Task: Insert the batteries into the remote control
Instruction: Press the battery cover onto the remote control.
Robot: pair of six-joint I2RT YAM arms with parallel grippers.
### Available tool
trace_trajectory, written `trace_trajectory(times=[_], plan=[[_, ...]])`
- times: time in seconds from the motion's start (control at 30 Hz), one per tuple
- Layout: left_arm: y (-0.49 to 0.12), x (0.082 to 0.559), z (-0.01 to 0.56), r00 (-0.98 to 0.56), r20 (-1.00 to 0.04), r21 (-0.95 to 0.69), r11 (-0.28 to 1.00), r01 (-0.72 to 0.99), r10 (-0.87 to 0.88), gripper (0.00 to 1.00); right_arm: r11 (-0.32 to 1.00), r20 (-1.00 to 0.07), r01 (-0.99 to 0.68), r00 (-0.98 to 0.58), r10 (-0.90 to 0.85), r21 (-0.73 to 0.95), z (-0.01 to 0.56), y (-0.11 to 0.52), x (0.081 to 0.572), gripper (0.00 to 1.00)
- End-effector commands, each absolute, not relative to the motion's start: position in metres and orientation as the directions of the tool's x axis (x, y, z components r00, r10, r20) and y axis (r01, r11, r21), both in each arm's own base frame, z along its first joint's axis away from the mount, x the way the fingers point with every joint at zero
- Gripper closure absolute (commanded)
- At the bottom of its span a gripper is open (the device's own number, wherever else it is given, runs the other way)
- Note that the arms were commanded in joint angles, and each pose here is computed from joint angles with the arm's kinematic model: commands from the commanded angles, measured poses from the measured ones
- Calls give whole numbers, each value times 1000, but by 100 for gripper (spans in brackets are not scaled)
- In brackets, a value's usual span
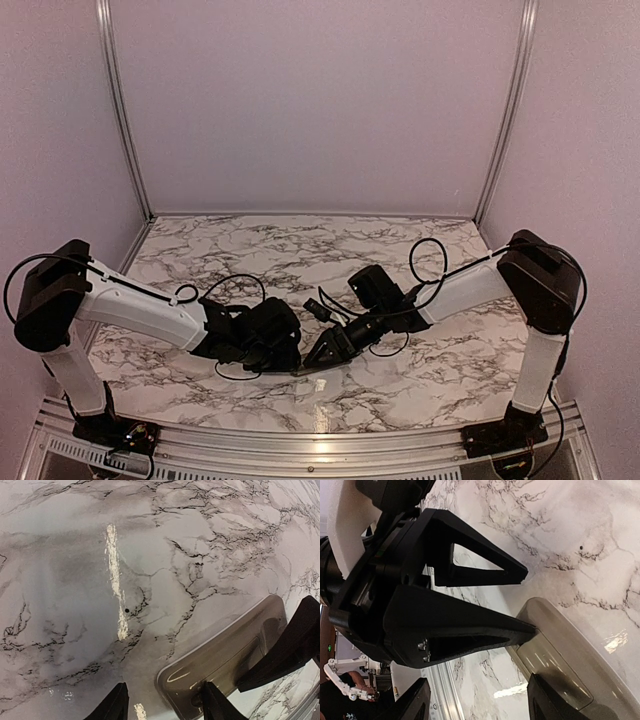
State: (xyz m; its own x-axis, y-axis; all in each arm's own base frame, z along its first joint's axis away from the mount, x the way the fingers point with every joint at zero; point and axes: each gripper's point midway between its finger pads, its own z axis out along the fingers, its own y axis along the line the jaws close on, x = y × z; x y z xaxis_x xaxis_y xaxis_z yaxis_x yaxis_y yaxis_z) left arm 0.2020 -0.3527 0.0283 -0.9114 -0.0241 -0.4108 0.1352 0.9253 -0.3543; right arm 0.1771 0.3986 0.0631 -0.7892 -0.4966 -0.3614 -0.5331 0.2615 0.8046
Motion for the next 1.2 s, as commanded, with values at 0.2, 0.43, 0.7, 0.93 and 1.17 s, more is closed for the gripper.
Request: trace_trajectory(times=[0.2,0.43,0.7,0.93,1.17], plan=[[-310,198,3,-927,-369,-174,974,148,75,54,393,-315,-512,-827,-466,764,34,391,190,35],[-309,195,-2,-934,-347,-173,973,155,87,61,400,-308,-504,-833,-460,765,32,389,191,34],[-307,191,-4,-935,-340,-177,969,173,105,67,411,-299,-498,-837,-459,764,27,386,190,34],[-324,191,6,-928,-352,-244,944,220,126,62,392,-317,-507,-832,-456,768,35,391,193,34],[-334,191,3,-934,-334,-261,939,223,129,45,362,-351,-529,-820,-452,768,49,398,197,34]])
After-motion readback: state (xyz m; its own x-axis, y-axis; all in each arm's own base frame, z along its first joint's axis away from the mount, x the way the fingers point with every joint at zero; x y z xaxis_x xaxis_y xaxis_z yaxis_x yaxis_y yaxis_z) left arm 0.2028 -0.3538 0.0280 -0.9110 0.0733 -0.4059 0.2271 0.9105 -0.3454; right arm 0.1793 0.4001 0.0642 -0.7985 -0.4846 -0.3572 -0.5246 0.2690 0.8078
